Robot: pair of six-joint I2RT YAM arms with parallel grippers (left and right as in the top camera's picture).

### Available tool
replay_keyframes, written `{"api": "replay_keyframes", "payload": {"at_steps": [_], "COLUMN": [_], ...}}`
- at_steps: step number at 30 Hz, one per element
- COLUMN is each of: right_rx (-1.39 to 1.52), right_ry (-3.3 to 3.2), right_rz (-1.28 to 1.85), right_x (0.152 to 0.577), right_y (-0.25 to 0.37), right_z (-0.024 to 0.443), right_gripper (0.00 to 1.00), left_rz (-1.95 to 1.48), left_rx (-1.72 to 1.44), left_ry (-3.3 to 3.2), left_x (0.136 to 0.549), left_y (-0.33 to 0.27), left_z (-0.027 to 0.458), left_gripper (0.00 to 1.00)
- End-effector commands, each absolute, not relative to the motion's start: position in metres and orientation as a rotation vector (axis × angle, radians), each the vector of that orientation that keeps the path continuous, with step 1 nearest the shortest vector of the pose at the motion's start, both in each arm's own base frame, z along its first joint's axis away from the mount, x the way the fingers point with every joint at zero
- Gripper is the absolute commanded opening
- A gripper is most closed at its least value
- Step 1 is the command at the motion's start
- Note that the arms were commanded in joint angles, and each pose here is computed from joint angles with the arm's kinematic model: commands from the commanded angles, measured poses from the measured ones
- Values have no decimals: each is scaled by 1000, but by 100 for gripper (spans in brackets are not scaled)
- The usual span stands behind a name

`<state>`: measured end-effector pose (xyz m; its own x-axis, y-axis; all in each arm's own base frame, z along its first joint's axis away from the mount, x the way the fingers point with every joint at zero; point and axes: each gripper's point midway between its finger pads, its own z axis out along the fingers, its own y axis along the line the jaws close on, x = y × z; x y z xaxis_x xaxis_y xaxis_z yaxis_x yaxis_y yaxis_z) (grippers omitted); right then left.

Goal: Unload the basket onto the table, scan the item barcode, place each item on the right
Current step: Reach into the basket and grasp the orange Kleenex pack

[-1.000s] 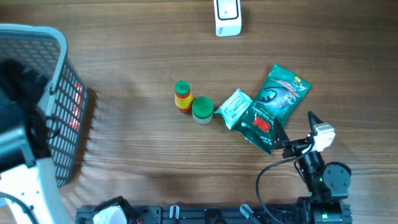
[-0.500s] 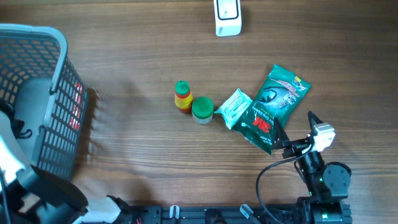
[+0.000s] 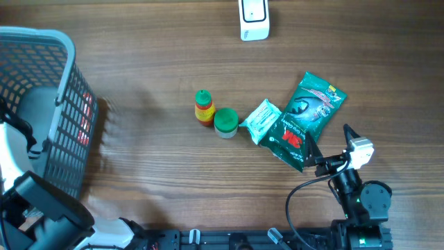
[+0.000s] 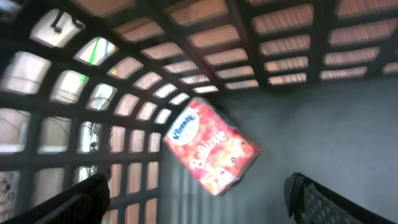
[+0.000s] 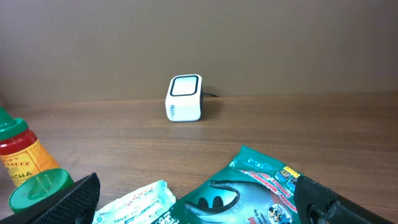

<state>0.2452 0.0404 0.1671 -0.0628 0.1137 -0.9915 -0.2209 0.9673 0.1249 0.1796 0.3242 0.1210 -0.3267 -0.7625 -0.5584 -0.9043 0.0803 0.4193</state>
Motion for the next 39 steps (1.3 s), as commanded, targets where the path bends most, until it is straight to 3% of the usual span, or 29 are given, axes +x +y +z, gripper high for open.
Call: {"api": "replay_keyframes", "payload": {"at_steps": [1,5,7,8,12,16,20,26,28,29,31,32,36,39], "right_rx": [-93,-93,-93,-93,-93,-93,-93,-93,-93,-93,-93,-93,-93,-93], "right_ry": [1604,1604,1604,1604,1604,1604,1604,1604,1604,1604,1604,1604,1604,1604], "right_rz": [263,263,263,263,263,263,263,263,263,263,263,263,263,263], "right_x": [245,245,245,245,245,245,245,245,245,245,245,245,245,245], "right_y": [40,40,40,40,40,40,40,40,40,40,40,40,40,40], "right_z": [168,168,168,168,168,168,168,168,168,168,168,168,168,168], "right_gripper": [100,100,100,100,100,100,100,100,100,100,100,100,100,100], "left_rz": [1031,1007,927,902,912,766,687,684,683,698,734,740,745,745], "left_rx": [-1583,-1613,-1628,-1641,-1718,-1748,-1681,-1651,-1659,-1664,-1672,-1669,-1612,-1502], "left_ry": [2312,2288,2288,2281,2225,2189,2216,2299,2332,2338,2338,2328,2302,2243], "left_x": [182,175,176,174,153,156,168,168,166,164,160,161,176,204], "left_y": [319,321,319,319,328,332,336,336,334,334,336,338,338,334], "left_z": [97,85,74,69,59,51,48,26,17,15,15,18,35,75], "left_gripper": [91,88,91,97,98,95,84,86,76,61,17,4,4,4]}}
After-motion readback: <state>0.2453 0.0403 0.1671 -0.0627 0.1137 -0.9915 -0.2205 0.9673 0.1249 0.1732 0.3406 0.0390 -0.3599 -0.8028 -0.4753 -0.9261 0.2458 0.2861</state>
